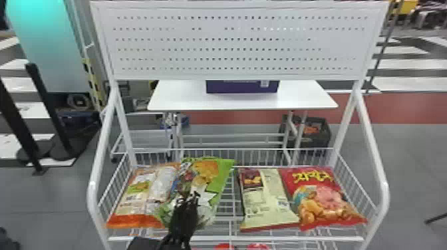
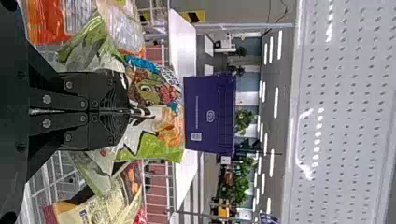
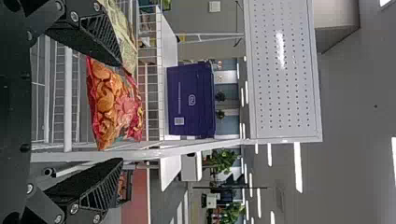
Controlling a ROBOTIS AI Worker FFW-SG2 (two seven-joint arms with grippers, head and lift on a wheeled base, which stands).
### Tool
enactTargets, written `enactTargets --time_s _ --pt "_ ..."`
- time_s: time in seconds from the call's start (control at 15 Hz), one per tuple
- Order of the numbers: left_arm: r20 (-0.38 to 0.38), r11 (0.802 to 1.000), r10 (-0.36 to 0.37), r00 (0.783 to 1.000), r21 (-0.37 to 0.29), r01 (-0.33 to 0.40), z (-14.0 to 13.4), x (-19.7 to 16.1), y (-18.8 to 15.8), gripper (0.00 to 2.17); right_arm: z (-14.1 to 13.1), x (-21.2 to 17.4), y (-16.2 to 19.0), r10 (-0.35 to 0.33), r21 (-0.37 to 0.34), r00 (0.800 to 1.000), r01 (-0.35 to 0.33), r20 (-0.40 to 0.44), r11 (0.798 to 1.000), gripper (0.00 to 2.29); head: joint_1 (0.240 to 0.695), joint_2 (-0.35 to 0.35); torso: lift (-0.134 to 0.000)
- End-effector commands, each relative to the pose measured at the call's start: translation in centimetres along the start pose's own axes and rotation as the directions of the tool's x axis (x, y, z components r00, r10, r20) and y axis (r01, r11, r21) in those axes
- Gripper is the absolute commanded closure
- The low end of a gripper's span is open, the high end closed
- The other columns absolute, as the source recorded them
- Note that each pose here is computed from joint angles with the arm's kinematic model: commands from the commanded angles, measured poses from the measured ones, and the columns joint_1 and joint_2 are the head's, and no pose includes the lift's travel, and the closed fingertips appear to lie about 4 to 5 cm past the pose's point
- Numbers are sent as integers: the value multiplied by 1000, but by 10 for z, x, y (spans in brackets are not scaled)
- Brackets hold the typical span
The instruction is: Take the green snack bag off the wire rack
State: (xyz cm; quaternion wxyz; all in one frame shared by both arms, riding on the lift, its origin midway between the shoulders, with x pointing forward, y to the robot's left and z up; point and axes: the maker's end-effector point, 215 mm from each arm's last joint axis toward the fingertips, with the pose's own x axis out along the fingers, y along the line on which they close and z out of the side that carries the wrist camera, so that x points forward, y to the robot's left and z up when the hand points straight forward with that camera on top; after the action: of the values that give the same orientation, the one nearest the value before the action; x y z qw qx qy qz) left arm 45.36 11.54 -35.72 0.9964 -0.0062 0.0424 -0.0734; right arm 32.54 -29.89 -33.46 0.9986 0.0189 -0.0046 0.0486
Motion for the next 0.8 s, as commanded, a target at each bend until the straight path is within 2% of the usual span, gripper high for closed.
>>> enactTargets --time_s 0.0,0.13,0.33,0.6,0.73 --pt "89 999 26 996 -45 -22 30 -44 26 1740 -1 2 2 3 3 1000 -3 1 1000 171 499 0 0" --pt "128 996 74 989 -68 -66 41 -73 52 1740 -2 3 4 5 8 1000 -5 2 1000 171 499 0 0" --pt "138 991 122 983 -75 -113 37 -105 79 1740 -3 3 5 6 9 1000 -6 2 1000 171 499 0 0" --pt "158 987 156 975 -52 -150 36 -139 104 1740 -4 2 4 5 10 1000 -4 -4 1000 171 499 0 0" --pt "164 988 155 974 -46 -150 35 -151 105 1740 -7 2 3 3 10 1000 -3 -9 1000 171 499 0 0"
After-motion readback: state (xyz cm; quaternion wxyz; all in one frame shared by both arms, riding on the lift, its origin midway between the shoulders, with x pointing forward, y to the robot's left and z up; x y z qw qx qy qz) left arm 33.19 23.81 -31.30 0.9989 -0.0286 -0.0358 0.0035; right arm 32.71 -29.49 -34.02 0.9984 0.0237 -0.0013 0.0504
